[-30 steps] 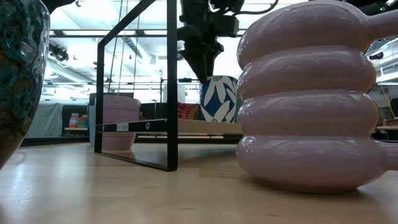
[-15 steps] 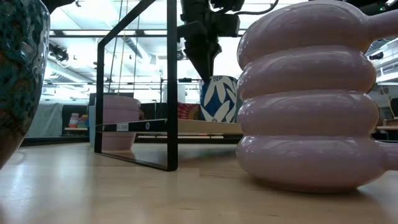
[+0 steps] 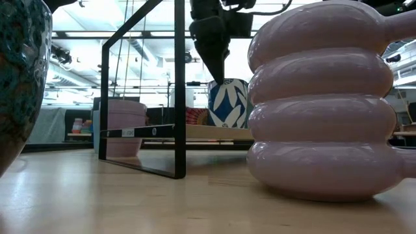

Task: Place coffee mugs
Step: Put the blue mug on the shelf, then put the light blue mug on the shelf

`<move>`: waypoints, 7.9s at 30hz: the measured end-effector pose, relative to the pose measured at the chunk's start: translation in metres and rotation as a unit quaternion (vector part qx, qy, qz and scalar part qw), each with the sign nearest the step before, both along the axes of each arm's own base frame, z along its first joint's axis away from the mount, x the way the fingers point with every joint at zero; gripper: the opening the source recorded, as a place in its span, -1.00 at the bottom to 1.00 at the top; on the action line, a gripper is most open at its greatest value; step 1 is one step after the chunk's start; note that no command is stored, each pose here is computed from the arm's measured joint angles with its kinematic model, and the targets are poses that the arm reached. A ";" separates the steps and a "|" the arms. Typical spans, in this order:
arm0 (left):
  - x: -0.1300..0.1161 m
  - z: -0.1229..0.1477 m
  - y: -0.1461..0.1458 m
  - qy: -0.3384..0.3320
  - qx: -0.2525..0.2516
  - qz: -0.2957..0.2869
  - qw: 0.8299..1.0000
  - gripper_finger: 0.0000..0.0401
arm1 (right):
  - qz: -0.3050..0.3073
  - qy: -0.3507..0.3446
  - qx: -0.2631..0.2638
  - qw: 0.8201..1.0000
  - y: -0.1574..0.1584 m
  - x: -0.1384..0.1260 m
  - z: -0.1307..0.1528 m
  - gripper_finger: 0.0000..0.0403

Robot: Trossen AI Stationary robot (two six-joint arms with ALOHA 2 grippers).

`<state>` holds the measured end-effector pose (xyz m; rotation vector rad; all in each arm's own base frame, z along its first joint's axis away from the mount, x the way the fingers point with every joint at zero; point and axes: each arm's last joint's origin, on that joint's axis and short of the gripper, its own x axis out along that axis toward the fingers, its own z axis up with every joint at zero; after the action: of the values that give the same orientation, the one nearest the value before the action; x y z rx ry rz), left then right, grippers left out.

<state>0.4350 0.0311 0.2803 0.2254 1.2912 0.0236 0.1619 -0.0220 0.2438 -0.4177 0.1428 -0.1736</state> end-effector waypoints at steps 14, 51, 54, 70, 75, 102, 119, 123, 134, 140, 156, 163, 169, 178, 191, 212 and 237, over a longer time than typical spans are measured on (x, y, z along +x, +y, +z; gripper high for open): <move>0.002 0.001 0.002 -0.019 -0.019 0.067 0.997 -0.49 | 0.000 0.000 0.000 1.000 0.000 0.000 0.000 -0.16; 0.004 0.001 -0.016 -0.034 -0.069 0.125 0.989 -0.49 | -0.013 -0.077 0.088 0.993 -0.003 0.003 0.030 -0.16; 0.004 0.001 -0.020 -0.034 -0.067 0.116 0.990 -0.49 | -0.015 -0.067 0.096 0.993 -0.003 0.003 0.028 -0.16; 0.009 0.003 -0.009 -0.063 -0.050 0.111 0.990 -0.49 | -0.014 0.003 0.037 0.999 -0.003 0.006 0.004 -0.16; 0.008 0.003 -0.009 -0.060 -0.073 0.114 0.989 -0.49 | -0.013 -0.013 0.025 1.000 -0.003 0.007 0.007 -0.16; 0.007 0.008 -0.016 -0.065 -0.058 0.092 0.992 0.02 | 0.002 -0.004 0.042 0.999 -0.002 0.007 0.005 -0.16; -0.003 0.045 -0.016 -0.117 -0.050 0.077 0.989 0.03 | 0.001 -0.004 0.042 0.999 -0.002 0.007 0.005 -0.16; -0.006 0.046 -0.016 -0.110 -0.049 0.074 0.990 0.03 | 0.001 -0.004 0.041 0.999 -0.002 0.007 0.005 -0.16; -0.041 0.074 -0.015 -0.082 -0.023 0.112 0.990 0.03 | 0.010 -0.005 0.048 0.999 -0.001 0.007 0.005 -0.16; -0.054 0.072 -0.019 -0.074 -0.006 0.125 0.989 0.02 | 0.015 -0.005 0.051 0.999 0.000 0.007 0.005 -0.16; -0.120 0.052 -0.004 -0.087 -0.022 0.329 0.940 0.02 | 0.015 -0.009 0.055 0.998 0.000 0.007 0.005 -0.16; -0.142 0.002 0.019 0.030 -0.027 0.438 0.898 0.02 | 0.015 -0.005 0.051 0.999 0.000 0.007 0.005 -0.16; -0.154 -0.024 0.043 0.068 -0.028 0.457 0.887 0.02 | 0.016 -0.004 0.045 0.999 0.000 0.007 0.005 -0.16; -0.161 -0.029 0.068 0.073 -0.052 0.458 0.884 0.02 | 0.016 0.003 0.046 0.999 0.000 0.007 0.003 -0.16; -0.171 -0.051 0.068 0.110 -0.046 0.445 0.888 0.02 | 0.016 0.004 0.043 0.999 0.000 0.007 0.003 -0.16; -0.175 -0.060 0.074 0.120 -0.043 0.408 0.904 -0.19 | 0.020 0.000 0.047 0.999 0.000 0.007 0.004 -0.16; -0.179 -0.078 0.070 0.131 -0.046 0.388 0.911 -0.89 | 0.021 -0.003 0.043 0.999 0.000 0.007 0.005 -0.16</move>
<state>0.2558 0.1011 0.2022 -0.3928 1.5765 0.6280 0.1689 -0.0218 0.2485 -0.3331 0.1342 -0.1269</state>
